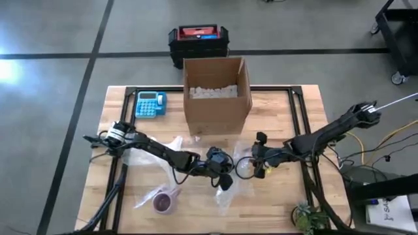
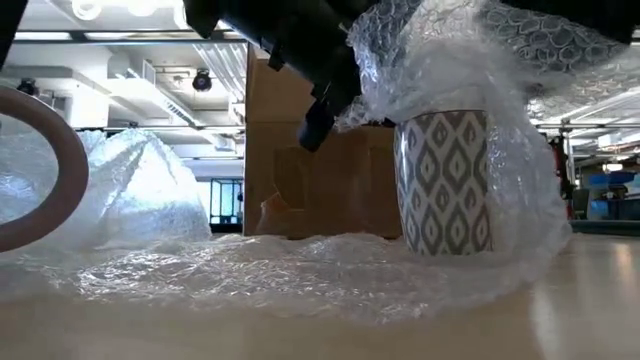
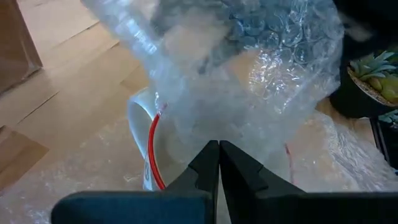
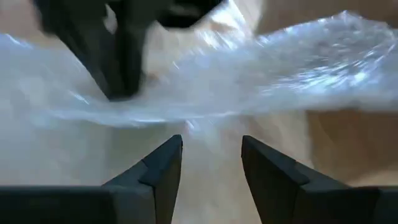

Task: Wrap mug
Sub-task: Wrap the white mug with bubble wrap

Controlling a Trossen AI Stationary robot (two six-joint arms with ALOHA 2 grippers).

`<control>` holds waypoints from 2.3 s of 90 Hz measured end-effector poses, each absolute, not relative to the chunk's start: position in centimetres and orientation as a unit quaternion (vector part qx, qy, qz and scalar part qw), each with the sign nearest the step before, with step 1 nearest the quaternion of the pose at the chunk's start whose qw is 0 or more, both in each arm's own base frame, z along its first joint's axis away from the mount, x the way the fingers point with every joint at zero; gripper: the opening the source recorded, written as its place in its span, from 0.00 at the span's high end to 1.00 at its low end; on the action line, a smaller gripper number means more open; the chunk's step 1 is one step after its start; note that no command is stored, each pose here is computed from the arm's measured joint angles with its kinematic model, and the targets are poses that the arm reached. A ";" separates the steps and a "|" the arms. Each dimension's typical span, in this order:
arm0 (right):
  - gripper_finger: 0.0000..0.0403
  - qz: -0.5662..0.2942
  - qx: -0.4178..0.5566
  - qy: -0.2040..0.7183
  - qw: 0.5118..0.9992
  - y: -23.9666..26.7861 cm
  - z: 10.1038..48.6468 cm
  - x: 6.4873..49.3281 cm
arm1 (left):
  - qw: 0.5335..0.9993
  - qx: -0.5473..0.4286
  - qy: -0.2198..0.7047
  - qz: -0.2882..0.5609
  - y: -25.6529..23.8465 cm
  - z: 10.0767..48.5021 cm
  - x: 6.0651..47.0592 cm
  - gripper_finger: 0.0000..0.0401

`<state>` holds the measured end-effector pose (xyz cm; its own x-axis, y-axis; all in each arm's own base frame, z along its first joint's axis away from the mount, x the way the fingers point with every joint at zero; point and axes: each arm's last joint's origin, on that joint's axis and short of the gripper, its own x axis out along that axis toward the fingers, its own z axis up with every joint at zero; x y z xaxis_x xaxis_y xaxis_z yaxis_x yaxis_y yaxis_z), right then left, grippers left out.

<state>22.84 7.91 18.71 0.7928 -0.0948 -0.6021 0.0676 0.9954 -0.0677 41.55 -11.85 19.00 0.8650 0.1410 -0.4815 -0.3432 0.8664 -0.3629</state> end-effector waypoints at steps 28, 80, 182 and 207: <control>0.81 0.020 -0.058 0.375 0.925 10.3 16.6 26.2 | 0.937 -0.238 0.225 0.125 -11.9 19.2 41.5 1.00; 0.99 0.040 -0.125 0.437 0.890 11.2 16.5 27.6 | 0.946 -0.234 0.197 0.108 -11.4 23.5 40.2 1.00; 0.93 0.042 -0.160 0.485 0.859 11.1 25.3 27.4 | 0.939 -0.224 0.227 0.132 -11.5 19.4 41.4 1.00; 0.95 0.032 -0.143 0.444 0.884 11.3 24.2 27.9 | 0.939 -0.224 0.226 0.132 -11.5 19.4 41.5 1.00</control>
